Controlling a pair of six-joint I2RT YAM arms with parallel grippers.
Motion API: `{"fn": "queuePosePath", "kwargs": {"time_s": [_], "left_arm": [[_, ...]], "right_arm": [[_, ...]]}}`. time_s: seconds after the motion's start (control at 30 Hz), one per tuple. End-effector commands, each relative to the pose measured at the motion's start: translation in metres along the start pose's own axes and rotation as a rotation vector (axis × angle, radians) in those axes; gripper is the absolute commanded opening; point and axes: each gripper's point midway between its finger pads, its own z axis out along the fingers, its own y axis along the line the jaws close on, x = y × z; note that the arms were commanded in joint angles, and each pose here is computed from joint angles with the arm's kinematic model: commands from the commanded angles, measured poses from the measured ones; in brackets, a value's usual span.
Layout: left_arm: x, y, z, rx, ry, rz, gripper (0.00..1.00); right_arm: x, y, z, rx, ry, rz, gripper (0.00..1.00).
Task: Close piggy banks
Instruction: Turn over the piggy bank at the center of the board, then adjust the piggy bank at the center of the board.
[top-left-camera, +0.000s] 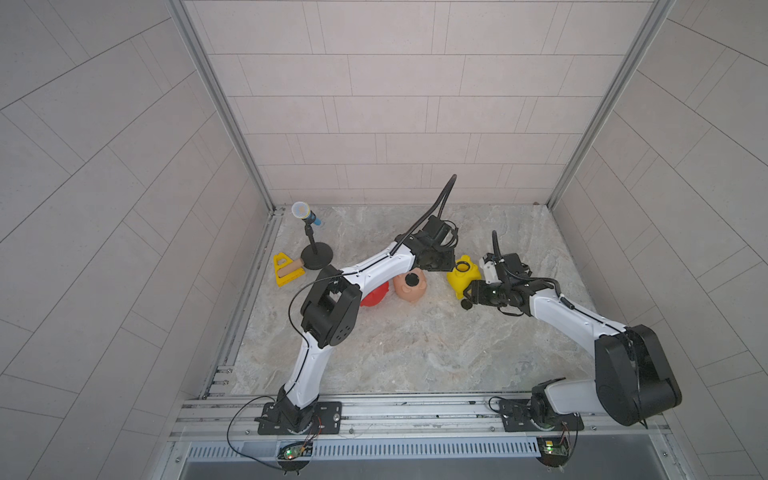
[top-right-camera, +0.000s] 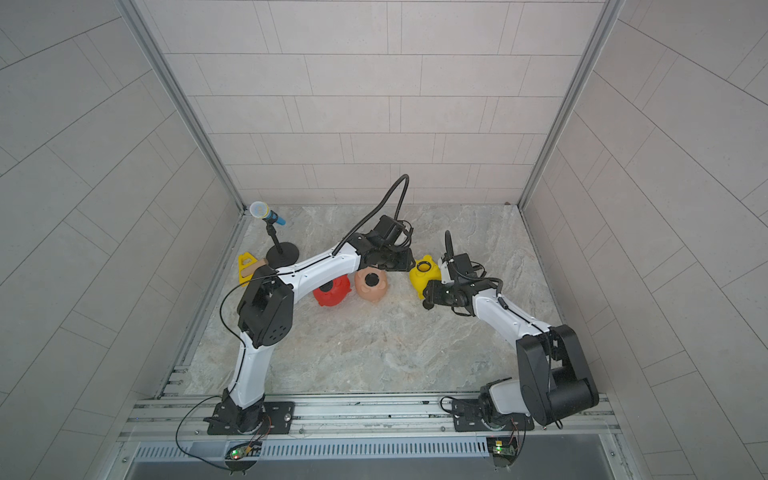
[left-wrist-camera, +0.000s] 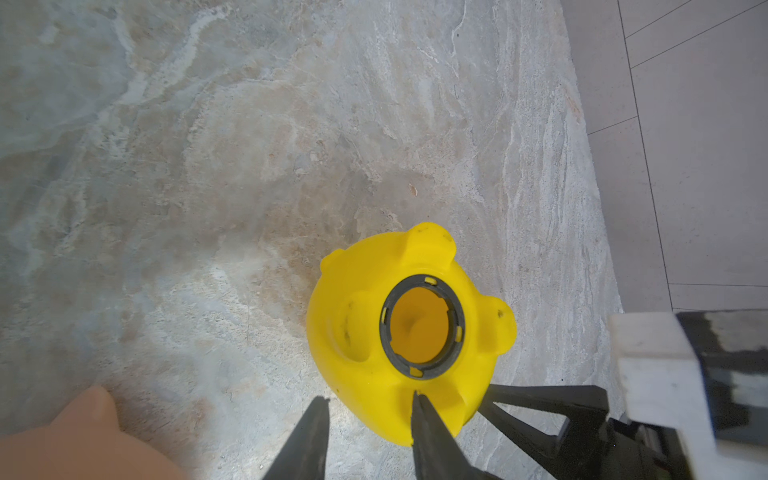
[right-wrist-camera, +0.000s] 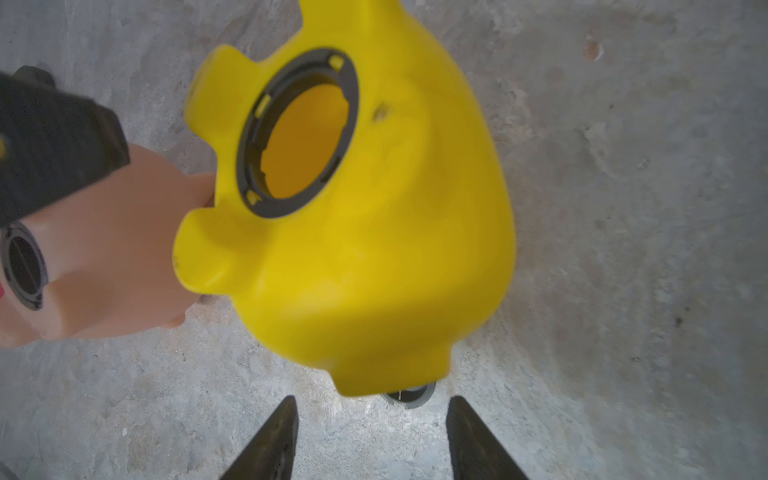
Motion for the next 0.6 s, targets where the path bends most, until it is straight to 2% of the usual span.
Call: {"fn": "queuePosePath", "kwargs": {"time_s": [0.0,0.57], "left_arm": [[-0.012,-0.008,-0.017,0.02,-0.05,0.026,0.38],[-0.01,-0.004,-0.02,0.016,-0.048,0.03,0.38]], "right_arm": [[-0.004,-0.009,0.0,0.061,-0.01,-0.016,0.58],[-0.002,-0.025,0.004,0.144,-0.009,-0.009,0.57]]}}
